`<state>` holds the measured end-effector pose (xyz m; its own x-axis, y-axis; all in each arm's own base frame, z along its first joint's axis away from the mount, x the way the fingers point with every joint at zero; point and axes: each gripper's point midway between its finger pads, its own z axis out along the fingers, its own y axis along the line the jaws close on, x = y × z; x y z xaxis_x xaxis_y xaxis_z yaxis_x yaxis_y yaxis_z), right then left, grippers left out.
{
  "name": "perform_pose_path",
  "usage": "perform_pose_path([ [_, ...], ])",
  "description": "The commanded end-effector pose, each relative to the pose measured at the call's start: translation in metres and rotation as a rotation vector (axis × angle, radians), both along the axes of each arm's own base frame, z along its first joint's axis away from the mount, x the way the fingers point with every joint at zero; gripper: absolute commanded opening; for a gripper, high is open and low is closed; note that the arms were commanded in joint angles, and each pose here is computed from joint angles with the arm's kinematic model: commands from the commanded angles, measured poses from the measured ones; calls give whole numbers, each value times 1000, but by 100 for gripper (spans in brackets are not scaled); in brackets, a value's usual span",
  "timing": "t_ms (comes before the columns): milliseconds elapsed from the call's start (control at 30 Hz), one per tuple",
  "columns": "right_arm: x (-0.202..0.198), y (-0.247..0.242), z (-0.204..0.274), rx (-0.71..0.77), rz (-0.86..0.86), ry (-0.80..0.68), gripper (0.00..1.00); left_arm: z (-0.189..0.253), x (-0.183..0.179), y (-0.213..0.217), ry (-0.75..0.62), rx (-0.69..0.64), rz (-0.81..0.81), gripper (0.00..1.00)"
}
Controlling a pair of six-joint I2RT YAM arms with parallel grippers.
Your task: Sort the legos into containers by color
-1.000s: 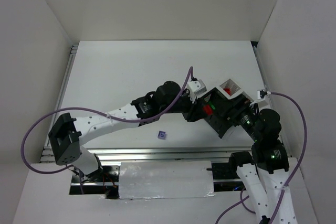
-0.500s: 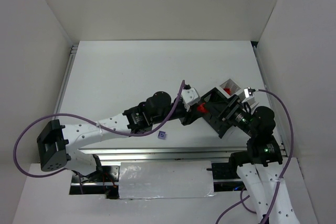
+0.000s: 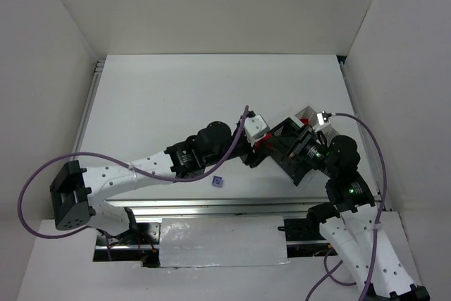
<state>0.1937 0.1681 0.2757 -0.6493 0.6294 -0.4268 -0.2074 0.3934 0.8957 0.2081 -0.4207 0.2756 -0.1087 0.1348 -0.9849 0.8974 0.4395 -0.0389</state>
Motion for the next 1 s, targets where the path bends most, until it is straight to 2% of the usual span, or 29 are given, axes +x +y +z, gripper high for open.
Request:
perform_pose_path([
  [0,6,5,15,-31,18,-112,0,35,10,-7,-23,-100,73,97],
  [133,27,-11,9,-151,-88,-126,0,32,34,19,21,-68,280,100],
  [167,32,-15,8,-182,-112,-138,0,21,40,34,56,-19,365,100],
  [267,50,-39,8,-288,-252,-140,0,16,50,63,140,-1,542,100],
  [300,53,-46,11,-319,-286,-137,0,7,54,88,153,55,642,100],
  [367,65,-72,14,-408,-420,-143,0,3,59,117,225,42,757,100],
  [400,68,-83,15,-451,-471,-127,0,-13,57,140,257,117,814,100],
  [433,72,-94,17,-490,-527,-127,0,-20,64,159,316,108,881,99],
  [467,77,-122,19,-575,-658,-111,0,-34,58,181,355,168,915,100],
  [533,89,-143,8,-694,-747,-53,0,-48,59,209,429,190,977,100],
  [567,91,-161,0,-749,-818,9,0,-47,57,221,439,191,998,99],
  [600,101,-162,-2,-769,-818,39,0,-58,50,237,449,246,1027,100],
  [767,127,-181,-1,-823,-934,74,0,-44,31,285,409,320,1103,99],
  [900,140,-189,-7,-892,-944,140,0,-39,17,321,356,412,1165,100],
  [967,143,-189,-14,-890,-934,151,0,-43,15,336,307,401,1204,100],
])
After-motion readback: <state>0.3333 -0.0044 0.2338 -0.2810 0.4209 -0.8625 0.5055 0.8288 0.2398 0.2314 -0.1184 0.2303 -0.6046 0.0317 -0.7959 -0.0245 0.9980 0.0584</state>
